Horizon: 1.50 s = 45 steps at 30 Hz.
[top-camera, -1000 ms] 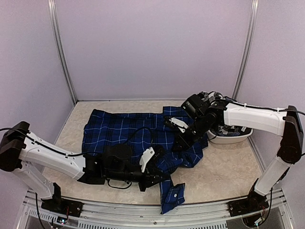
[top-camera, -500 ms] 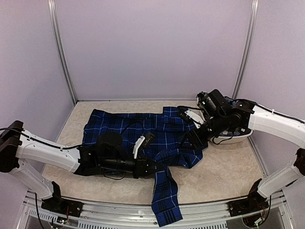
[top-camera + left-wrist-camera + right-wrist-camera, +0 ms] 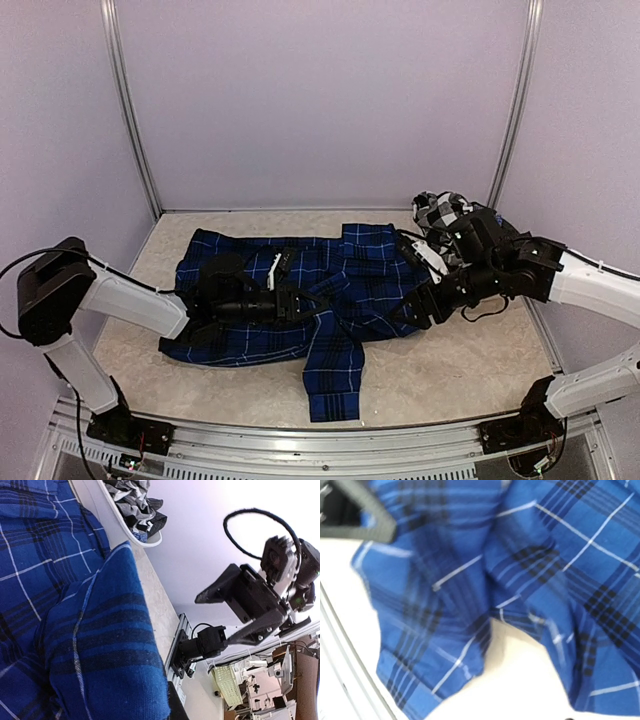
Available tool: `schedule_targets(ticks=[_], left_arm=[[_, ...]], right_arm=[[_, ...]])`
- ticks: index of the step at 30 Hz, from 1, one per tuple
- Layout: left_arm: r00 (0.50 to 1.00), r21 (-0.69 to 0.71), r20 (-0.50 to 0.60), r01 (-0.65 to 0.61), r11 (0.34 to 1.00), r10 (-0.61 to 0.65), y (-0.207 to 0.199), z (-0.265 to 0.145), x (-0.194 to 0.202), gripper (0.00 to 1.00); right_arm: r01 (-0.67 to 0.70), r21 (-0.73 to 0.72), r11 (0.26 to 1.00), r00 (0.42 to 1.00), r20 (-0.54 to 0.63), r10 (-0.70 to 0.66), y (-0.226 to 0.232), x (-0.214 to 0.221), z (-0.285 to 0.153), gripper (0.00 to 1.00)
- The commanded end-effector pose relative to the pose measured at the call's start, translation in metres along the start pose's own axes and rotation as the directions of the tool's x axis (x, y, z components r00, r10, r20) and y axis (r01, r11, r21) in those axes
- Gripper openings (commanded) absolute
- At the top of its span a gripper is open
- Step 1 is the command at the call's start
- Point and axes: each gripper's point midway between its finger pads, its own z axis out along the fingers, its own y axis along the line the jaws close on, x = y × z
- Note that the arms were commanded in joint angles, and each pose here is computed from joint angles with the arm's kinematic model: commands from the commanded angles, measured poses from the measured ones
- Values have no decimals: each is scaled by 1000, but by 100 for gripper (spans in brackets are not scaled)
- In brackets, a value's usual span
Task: Fold and stack the long sleeve shirts
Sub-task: Place the sleeve at the center of the board, then pick up the sleeve from the center of the board.
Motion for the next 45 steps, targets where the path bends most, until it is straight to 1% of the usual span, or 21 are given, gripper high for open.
schedule_targets(ticks=[1, 5, 9, 11, 13, 17, 21, 22, 24, 26, 28, 31, 35, 40, 42, 45], left_arm=[[993, 88, -20, 114, 989, -113, 5, 11, -19, 4], [983, 80, -40, 183, 980, -181, 33, 22, -23, 5], [973, 50, -31, 229, 972, -228, 62, 28, -29, 6], [971, 31, -26, 238, 971, -238, 72, 28, -32, 10], [973, 7, -27, 228, 974, -227, 78, 28, -34, 19], [983, -87, -41, 177, 980, -181, 89, 27, -36, 40], [993, -202, -39, 101, 974, -111, 95, 15, -41, 67], [994, -241, -38, 88, 966, -100, 100, 10, -40, 69], [997, -301, -33, 61, 952, -74, 104, 0, -40, 77], [998, -334, -34, 33, 942, -46, 102, -9, -41, 85], [999, -369, -44, 12, 929, -31, 104, -17, -38, 89], [999, -415, -43, -14, 909, -5, 106, -29, -40, 94], [999, -491, -26, -45, 870, 37, 109, -47, -47, 98], [995, -587, 1, -79, 805, 99, 108, -73, -60, 99], [992, -619, 15, -87, 780, 122, 106, -84, -65, 99], [989, -656, 27, -93, 749, 146, 103, -100, -68, 99]], right_arm=[[-20, -27, 999, 1000, 0, 20, -2, 4, 20, 67], [-45, -50, 998, 998, -54, 42, -5, 21, 46, 67], [-42, -93, 995, 997, -62, 36, 5, 32, 68, 68], [-17, -104, 994, 998, -55, 12, 13, 34, 79, 68], [26, -113, 993, 998, -58, -33, 24, 40, 89, 68], [149, -120, 982, 981, -106, -161, 53, 58, 111, 68], [252, -143, 957, 949, -156, -273, 80, 77, 131, 68], [263, -145, 954, 943, -168, -286, 82, 81, 135, 68], [296, -139, 945, 927, -195, -319, 86, 88, 143, 68], [324, -125, 938, 912, -222, -345, 86, 92, 152, 68], [345, -117, 931, 897, -250, -364, 86, 98, 161, 67], [374, -106, 921, 872, -298, -388, 84, 108, 173, 66], [402, -98, 910, 841, -354, -410, 81, 123, 183, 64], [418, -100, 903, 816, -396, -421, 80, 137, 187, 60], [422, -92, 902, 807, -414, -420, 77, 142, 187, 53], [424, -84, 902, 799, -435, -416, 73, 147, 187, 30]])
